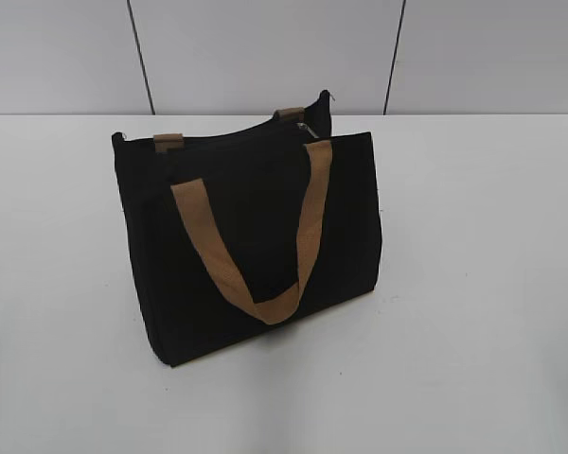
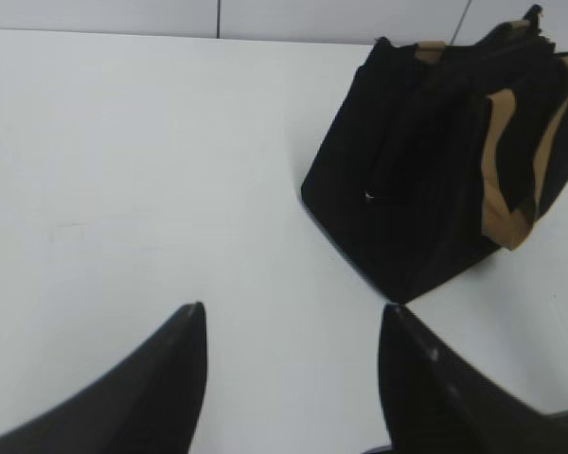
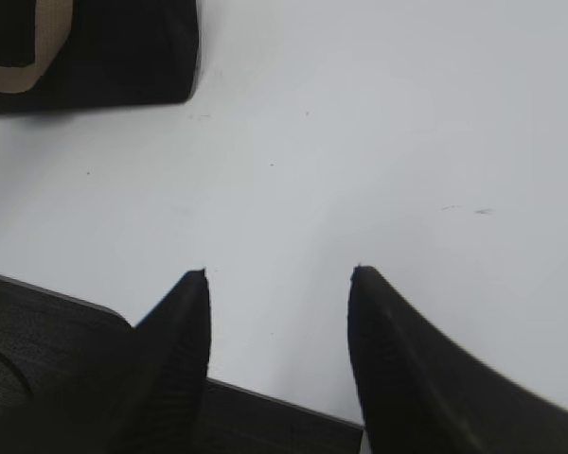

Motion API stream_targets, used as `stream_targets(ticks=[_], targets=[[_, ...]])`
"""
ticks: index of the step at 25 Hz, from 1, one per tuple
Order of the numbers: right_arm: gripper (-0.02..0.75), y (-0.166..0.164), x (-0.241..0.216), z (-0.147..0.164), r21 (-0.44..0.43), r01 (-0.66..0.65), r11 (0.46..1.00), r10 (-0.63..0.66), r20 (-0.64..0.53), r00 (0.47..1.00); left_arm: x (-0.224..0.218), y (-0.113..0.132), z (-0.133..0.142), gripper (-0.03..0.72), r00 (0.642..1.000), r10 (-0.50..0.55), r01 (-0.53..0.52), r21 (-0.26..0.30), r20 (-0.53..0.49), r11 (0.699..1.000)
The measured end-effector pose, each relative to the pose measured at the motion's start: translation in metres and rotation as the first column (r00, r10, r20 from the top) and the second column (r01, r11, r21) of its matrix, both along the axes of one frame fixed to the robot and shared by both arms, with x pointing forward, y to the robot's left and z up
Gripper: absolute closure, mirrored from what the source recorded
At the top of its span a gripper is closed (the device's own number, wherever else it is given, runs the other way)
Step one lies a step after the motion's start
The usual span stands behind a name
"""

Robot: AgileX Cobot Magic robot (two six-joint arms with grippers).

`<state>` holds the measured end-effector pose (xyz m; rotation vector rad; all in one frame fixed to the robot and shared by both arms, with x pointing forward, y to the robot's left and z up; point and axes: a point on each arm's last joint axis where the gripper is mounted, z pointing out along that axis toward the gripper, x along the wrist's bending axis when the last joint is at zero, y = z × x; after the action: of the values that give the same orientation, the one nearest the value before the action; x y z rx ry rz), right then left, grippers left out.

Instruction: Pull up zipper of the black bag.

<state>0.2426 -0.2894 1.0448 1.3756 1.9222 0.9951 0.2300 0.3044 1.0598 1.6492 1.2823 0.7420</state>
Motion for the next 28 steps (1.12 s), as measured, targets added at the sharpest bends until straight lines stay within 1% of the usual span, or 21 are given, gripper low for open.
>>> stream_targets(ticks=[5,10,12,28], targets=[[0.367,0.000,0.000,0.000,0.001,0.021,1.000,-0.021,0.003,1.000,0.000,0.000,0.000,0.252,0.992,0.125,-0.125,0.007,0.002,0.992],[0.367,-0.001,-0.010,0.000,0.015,0.082,0.997,-0.083,0.072,0.994,-0.001,-0.002,0.000,0.252,0.977,0.213,-0.213,0.000,0.000,0.977],[0.367,-0.001,-0.010,0.000,0.016,0.103,0.995,-0.104,0.077,0.992,-0.001,-0.002,0.000,0.252,0.972,0.235,-0.235,0.000,0.001,0.972],[0.367,-0.001,-0.010,0.000,0.018,0.119,0.993,-0.120,0.077,0.990,-0.001,-0.002,0.000,0.252,0.967,0.256,-0.256,0.007,0.003,0.967]])
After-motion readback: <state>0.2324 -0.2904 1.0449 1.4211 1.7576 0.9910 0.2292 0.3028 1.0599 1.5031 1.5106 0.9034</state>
